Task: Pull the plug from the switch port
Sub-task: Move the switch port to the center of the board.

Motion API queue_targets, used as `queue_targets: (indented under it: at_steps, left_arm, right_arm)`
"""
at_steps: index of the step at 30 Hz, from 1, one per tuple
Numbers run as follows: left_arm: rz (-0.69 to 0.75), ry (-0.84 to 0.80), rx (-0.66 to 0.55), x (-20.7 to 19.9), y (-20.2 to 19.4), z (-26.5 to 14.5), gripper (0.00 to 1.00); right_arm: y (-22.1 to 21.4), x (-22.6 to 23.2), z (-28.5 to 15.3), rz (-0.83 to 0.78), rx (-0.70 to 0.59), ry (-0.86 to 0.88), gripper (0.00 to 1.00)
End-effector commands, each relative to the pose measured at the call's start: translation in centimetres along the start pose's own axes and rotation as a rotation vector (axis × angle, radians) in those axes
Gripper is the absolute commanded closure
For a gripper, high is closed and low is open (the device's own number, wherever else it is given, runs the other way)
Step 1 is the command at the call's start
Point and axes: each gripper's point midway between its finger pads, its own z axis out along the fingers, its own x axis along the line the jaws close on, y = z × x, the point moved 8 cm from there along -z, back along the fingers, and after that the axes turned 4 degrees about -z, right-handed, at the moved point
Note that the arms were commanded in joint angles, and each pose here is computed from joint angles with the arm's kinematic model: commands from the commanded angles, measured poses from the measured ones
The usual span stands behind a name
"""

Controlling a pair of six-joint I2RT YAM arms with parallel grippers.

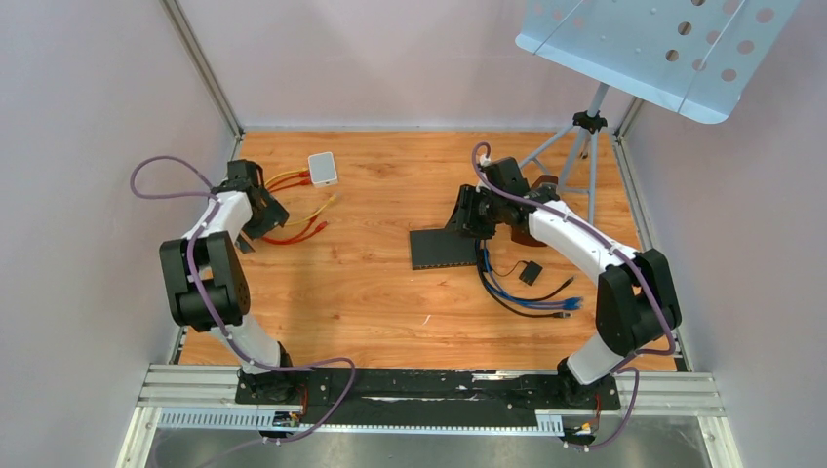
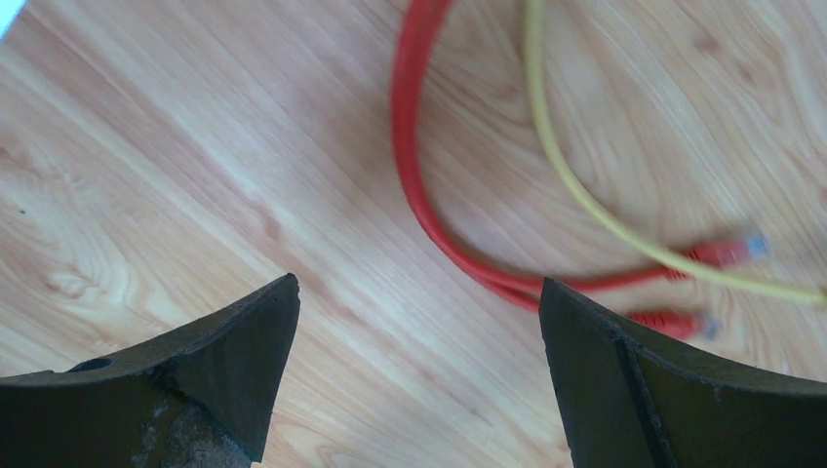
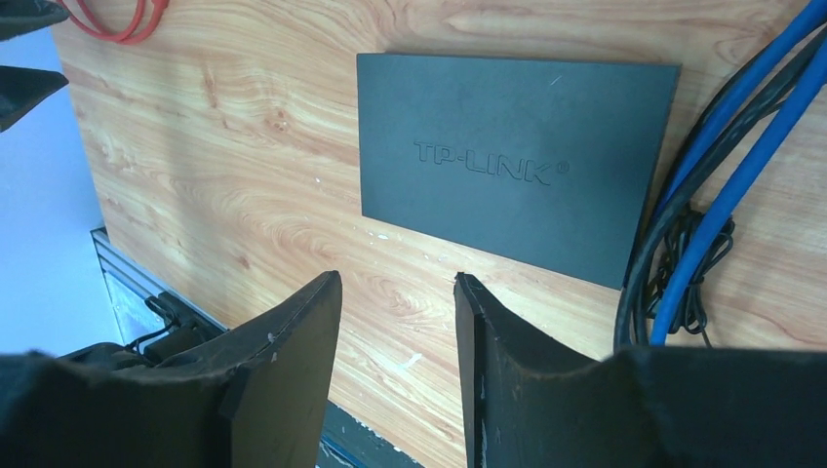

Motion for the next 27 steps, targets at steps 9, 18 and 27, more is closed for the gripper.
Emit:
queue_targets:
  at_steps: [9, 18, 27]
  left_arm:
    - [-0.164, 0.153, 0.034, -1.1, 4.1, 2.8, 0.0]
    - [-0.128, 0.263, 0.152, -1.2, 3.3, 5.7, 0.15]
    - [-0.109, 0.23, 0.206, -0.4, 0.9, 6.4, 0.56]
  right_arm:
    - [-0.8, 0.6, 0.9, 0.016, 0.023, 0.041, 0.55]
    - [-1.2, 0.5, 1.4, 0.027, 0.043, 0.035, 0.56]
    - [-1.3, 0.4, 1.7, 0.036, 0.052, 0.032, 0.56]
